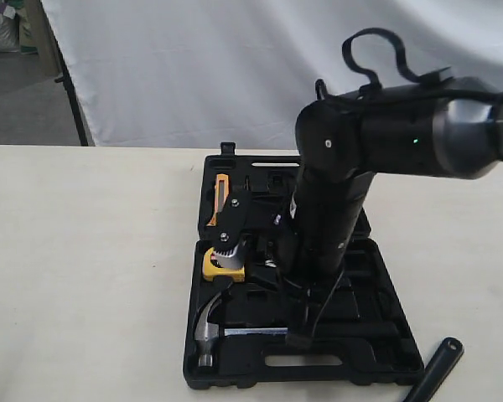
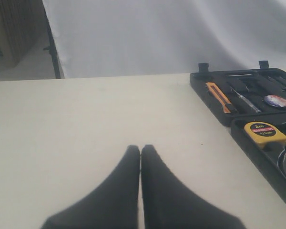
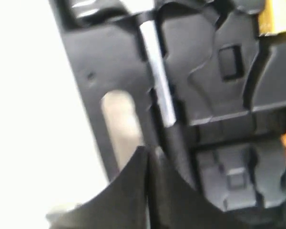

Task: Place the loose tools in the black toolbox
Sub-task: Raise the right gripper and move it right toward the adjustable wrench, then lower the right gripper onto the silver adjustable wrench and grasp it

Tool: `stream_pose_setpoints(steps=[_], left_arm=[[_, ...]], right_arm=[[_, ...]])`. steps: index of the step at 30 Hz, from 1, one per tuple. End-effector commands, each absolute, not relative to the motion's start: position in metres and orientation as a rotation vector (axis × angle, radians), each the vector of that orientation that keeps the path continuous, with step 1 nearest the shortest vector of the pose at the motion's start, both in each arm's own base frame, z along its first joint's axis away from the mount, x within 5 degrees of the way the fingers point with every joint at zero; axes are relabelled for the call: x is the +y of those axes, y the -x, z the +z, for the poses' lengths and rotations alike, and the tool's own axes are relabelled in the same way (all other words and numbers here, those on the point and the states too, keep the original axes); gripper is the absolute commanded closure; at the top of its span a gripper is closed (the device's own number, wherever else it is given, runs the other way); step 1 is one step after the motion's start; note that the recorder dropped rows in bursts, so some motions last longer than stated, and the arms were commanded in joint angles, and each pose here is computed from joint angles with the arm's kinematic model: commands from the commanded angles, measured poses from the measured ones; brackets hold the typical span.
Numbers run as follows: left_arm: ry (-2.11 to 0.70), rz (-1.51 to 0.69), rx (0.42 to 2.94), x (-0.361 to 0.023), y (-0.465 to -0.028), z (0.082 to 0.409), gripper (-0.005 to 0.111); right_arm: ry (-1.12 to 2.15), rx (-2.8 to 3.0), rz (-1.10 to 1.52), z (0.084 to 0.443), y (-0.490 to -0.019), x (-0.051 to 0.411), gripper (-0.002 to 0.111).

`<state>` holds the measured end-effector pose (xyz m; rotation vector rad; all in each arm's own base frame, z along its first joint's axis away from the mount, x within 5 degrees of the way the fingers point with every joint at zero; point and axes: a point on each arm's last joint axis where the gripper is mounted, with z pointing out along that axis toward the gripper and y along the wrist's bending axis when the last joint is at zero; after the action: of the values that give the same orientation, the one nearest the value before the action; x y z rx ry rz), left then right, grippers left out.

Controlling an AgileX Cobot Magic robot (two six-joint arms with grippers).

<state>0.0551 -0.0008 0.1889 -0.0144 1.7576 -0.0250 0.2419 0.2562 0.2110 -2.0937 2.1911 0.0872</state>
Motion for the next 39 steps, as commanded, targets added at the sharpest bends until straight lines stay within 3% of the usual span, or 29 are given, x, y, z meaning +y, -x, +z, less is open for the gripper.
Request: stream_pose_setpoints(steps=[1,5,14,18,22,24,39], left_arm=[[0.019,-0.029,1.754,-0.001,-0.055,0.189,0.106],[0.019,-0.029,1.754,-0.001,-0.055,0.189,0.106],[0.019,-0.029,1.754,-0.001,-0.055,0.189,0.106],[0.019,-0.029,1.754,-0.001,-0.055,0.189,0.106],[0.019,-0.029,1.754,-0.001,-0.055,0.189,0.106],[0.019,-0.029,1.754,-0.001,-0.055,0.189,0.106],[0.019,-0.029,1.754,-0.001,-0.055,0.189,0.106]], right_arm=[[2.153,2.265,0.078,0.233,-0.229,0.238,0.108],[2.215,2.292,0.078,0.231,-0.215,0.224,0.108],[2.559,2.276,-0.094,0.169,-0.183,0.178,0.106],[2.616,2.181,-0.221,0.153,-0.176,0.17,0.085],[2.602,2.131,-0.219,0.151,-0.174,0.176,0.057],[2.599,2.107,-0.21,0.149,-0.175,0.178,0.049],[2.728,2.072,-0.267,0.102,-0.184,0.182,0.048]])
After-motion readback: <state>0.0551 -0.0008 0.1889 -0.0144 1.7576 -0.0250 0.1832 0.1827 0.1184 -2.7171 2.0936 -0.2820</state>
